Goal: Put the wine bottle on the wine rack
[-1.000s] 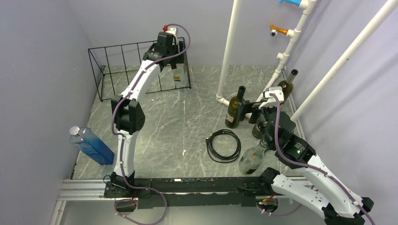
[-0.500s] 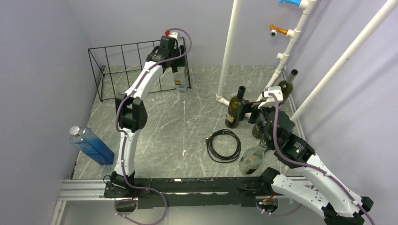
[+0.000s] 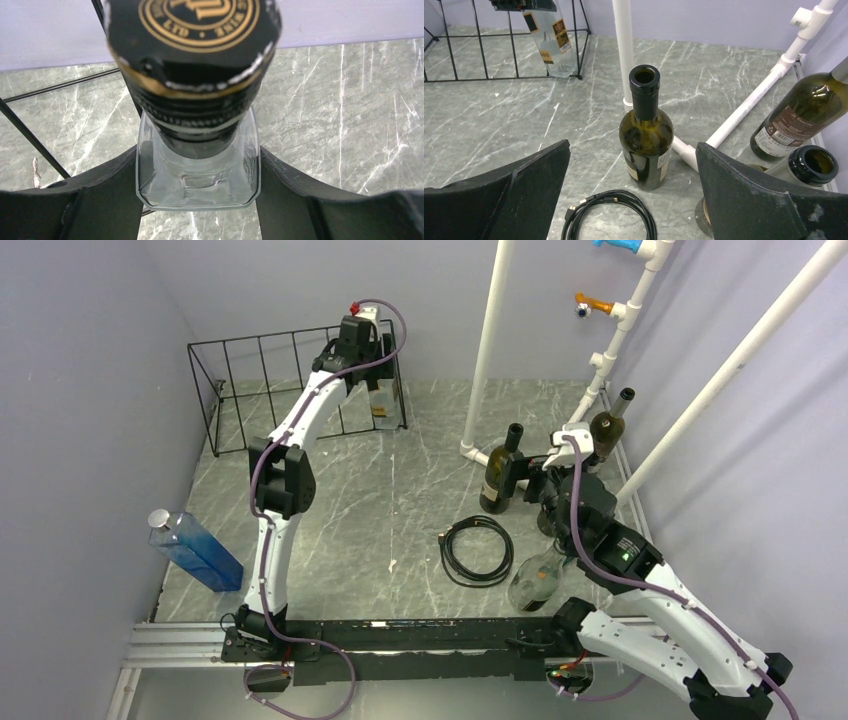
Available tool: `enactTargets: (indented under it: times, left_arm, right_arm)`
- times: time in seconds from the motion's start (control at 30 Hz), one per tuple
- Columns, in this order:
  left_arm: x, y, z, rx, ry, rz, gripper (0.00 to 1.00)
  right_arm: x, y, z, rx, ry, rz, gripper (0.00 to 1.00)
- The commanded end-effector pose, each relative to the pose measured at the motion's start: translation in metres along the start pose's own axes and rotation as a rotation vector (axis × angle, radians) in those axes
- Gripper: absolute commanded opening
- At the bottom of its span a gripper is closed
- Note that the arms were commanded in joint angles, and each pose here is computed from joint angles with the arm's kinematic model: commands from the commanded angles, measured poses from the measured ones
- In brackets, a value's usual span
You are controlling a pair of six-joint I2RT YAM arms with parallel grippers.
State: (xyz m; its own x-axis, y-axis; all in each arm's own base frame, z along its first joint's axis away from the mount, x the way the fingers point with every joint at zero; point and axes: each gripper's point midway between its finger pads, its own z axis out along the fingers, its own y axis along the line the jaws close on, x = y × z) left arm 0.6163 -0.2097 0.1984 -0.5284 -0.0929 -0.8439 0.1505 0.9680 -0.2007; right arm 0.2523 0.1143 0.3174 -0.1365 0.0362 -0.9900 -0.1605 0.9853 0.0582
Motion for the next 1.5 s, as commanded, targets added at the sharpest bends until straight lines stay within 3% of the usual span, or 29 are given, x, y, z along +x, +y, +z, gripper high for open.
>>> enactTargets:
  times: [0.0,0.1,0.17,0.23,0.57,0.83,1.17,1.47]
  left_arm:
    - [-0.022,0.000,0.001,0.025,-0.082,0.016,0.32]
    - [-0.019,0.001,0.005,0.028,-0.086,0.024,0.50]
    - [-0.019,0.001,0.006,0.032,-0.099,0.033,0.86]
    - [-0.022,0.001,0.006,0.032,-0.113,0.038,0.98]
    - [-0.029,0.004,0.003,0.018,-0.137,0.049,1.00]
    - [-0.044,-0.012,-0.035,0.094,-0.125,0.043,0.99]
    - [-0.064,-0.035,-0.138,0.210,-0.104,0.027,1.00]
    - [-0.041,-0.027,-0.254,0.217,-0.073,0.062,1.00]
  right_arm:
    - [0.001,0.003,0.005,0.000,-0.002,0.021,1.00]
    - [0.004,0.004,0.008,0.002,0.007,0.017,1.00]
    - [0.005,0.005,0.009,0.004,0.011,0.016,1.00]
    - [0.007,0.006,0.011,0.004,0.016,0.013,1.00]
    - [0.010,0.008,0.016,0.003,0.026,0.016,1.00]
    - [0.011,0.010,0.017,-0.009,0.033,0.021,1.00]
    - [0.004,0.019,0.012,-0.060,0.048,0.043,1.00]
    - [-0.001,0.045,0.007,-0.184,0.127,0.057,1.00]
